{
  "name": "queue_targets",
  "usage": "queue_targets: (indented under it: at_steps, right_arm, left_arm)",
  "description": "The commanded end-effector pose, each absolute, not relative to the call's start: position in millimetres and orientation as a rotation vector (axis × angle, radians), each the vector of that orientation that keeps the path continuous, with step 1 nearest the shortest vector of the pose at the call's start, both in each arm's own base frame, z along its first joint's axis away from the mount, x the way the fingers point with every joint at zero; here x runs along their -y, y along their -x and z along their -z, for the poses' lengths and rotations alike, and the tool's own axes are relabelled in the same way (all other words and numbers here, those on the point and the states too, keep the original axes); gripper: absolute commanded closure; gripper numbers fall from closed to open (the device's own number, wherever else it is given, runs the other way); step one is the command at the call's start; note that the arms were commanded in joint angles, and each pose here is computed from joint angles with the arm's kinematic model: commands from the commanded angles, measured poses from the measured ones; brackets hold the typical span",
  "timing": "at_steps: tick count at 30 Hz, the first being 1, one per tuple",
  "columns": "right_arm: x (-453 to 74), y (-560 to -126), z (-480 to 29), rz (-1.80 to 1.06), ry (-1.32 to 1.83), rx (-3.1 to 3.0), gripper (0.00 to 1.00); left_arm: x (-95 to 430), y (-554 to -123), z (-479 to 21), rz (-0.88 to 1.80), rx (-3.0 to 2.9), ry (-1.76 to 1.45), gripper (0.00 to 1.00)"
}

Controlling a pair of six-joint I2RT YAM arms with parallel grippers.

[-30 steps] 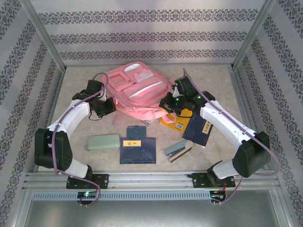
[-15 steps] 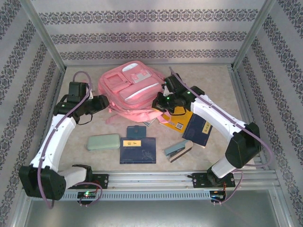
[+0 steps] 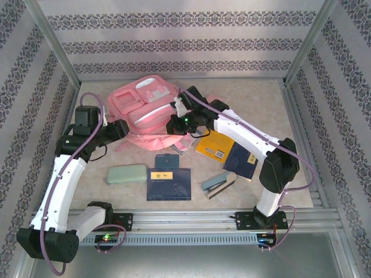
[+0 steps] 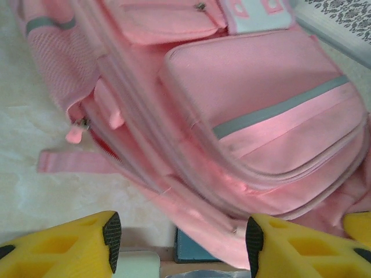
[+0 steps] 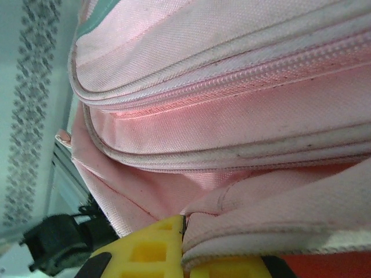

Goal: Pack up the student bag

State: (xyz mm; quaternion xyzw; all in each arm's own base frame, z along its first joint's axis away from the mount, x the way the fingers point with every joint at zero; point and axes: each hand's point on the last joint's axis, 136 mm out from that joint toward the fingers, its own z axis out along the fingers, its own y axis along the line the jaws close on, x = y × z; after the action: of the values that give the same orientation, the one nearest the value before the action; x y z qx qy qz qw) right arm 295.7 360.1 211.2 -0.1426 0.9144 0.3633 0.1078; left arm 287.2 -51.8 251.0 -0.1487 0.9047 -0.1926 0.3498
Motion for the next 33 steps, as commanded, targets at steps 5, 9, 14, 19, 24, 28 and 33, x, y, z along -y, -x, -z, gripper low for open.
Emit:
queue_targets:
  at_steps: [5,9,14,19,24,28,33]
  right_arm:
    - [-355,-266,-180,-1.044,0.745,-2.691,0.98]
    - [-336,-289,-154,-0.915,0.623,-2.731,0.89]
    - [-343,-325,-151,-0.878,0.484,-2.691,0.61]
    - [-319,-346,-160,-0.609,0.469,-2.627,0.42]
    - [-299,-329,-172,-0.577,0.485,-2.551,0.42]
    - [-273,-307,-164,-0.505,0.394,-2.613,0.46]
    - [-231,-262,-153,-0.523,0.126,-2.723,0.48]
  left_arm:
    - [52,-277,-249,0.488,-2.364,0.346,0.41]
    - [62,-280,-240,0.552,-2.379,0.335,0.43]
    - [83,-280,-218,0.651,-2.471,0.310,0.47]
    - [110,-252,-201,0.641,-2.564,0.179,0.47]
    - [136,-216,-177,0.616,-2.664,0.030,0.48]
    - [149,-199,-160,0.609,-2.699,-0.041,0.48]
    - [169,-197,-153,0.561,-2.715,-0.167,0.48]
